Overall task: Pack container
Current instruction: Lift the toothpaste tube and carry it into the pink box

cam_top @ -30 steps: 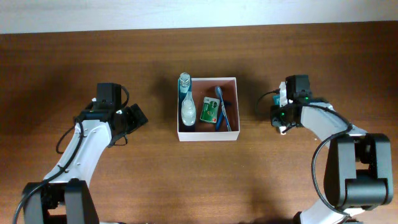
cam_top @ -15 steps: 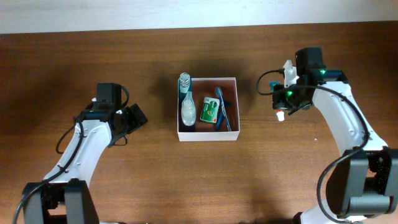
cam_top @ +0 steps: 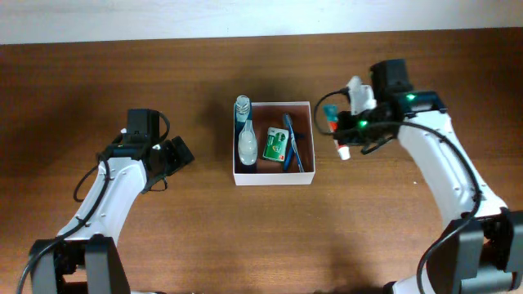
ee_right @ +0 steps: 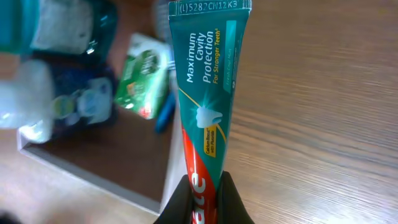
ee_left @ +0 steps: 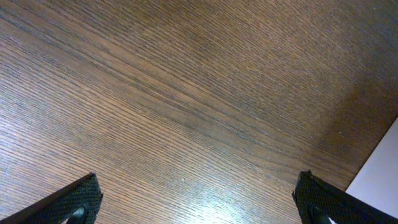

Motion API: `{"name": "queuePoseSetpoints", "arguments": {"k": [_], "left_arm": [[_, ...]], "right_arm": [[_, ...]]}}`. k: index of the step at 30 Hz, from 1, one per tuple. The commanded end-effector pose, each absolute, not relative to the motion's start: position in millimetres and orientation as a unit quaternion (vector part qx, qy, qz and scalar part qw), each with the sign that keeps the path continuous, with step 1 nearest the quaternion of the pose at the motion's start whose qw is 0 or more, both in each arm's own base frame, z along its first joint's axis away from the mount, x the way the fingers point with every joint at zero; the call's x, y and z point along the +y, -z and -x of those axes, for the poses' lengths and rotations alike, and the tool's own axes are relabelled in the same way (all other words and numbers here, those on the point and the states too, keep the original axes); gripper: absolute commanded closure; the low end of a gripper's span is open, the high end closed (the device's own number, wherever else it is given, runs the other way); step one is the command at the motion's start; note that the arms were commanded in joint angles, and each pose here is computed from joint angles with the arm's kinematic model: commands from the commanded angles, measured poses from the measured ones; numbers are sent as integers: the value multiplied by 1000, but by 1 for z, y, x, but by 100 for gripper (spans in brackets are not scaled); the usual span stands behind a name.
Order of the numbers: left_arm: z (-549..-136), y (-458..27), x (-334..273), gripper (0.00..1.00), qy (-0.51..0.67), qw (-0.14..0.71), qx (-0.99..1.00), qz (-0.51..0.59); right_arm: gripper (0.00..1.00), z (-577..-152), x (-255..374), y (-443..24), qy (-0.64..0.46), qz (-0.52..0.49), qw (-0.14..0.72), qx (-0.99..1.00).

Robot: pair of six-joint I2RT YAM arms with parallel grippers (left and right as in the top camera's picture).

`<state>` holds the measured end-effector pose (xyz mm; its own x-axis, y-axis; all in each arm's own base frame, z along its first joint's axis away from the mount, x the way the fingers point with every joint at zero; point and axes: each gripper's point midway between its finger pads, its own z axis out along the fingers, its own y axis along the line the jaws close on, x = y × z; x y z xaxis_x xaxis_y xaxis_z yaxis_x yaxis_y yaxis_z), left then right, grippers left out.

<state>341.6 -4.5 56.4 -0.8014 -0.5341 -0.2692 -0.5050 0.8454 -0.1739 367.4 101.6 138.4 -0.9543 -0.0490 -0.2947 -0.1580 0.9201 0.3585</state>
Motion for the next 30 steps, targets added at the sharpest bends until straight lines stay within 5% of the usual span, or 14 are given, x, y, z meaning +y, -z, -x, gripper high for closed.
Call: {"name": "queuePoseSetpoints", "arguments": {"k": [1,30], "left_arm": [[-340,-54,-3,0,42,153,949,273],[-340,-54,-3,0,42,153,949,273]], "right_arm": [[95,-366,132,-160,-213,89,164,959],[95,-383,217,-142,-157,169,227,946]]}}
